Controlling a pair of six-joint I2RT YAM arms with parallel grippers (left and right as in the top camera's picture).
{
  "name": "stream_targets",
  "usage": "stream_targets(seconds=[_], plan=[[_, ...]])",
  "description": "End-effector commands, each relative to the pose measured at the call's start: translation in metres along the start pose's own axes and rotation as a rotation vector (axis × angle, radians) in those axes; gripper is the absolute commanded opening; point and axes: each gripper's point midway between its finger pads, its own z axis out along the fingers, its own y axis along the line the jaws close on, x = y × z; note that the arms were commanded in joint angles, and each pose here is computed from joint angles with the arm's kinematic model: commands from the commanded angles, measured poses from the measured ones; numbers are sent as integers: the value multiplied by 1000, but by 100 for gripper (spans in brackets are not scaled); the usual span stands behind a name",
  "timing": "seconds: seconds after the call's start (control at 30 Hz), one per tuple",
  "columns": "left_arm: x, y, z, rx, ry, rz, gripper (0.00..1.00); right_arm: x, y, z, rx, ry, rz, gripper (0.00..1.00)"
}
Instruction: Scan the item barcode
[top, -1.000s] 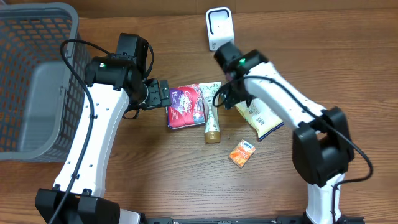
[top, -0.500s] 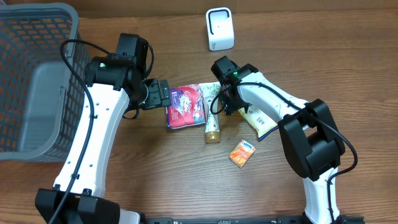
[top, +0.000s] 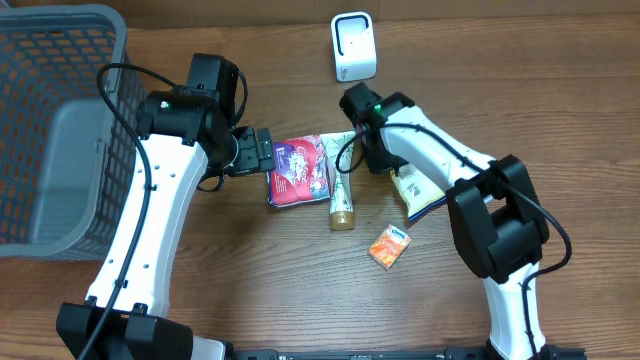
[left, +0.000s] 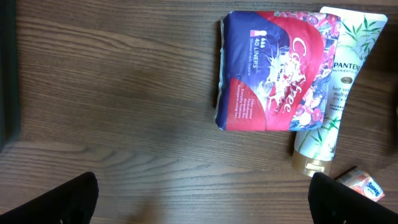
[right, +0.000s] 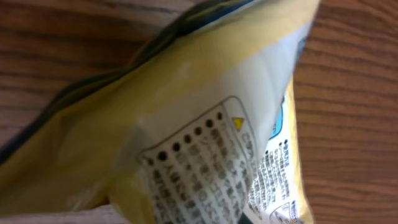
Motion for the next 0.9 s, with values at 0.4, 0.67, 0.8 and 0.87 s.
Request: stream_targets(seconds=[0.4,0.67,0.8,0.87], plan=[[-2,0,-2,-5,-12,-8,100,-47,32,-149,-1071,61,126,4],[-2,0,-2,-5,-12,-8,100,-33,18,-93,-1148,180,283,5],[-2,0,-2,-5,-12,-8,100,-23,-21,-37,-903,242,468,12],[-2,0,-2,-4,-12,-8,100,-20,-43,-24,-863,245,513,18]])
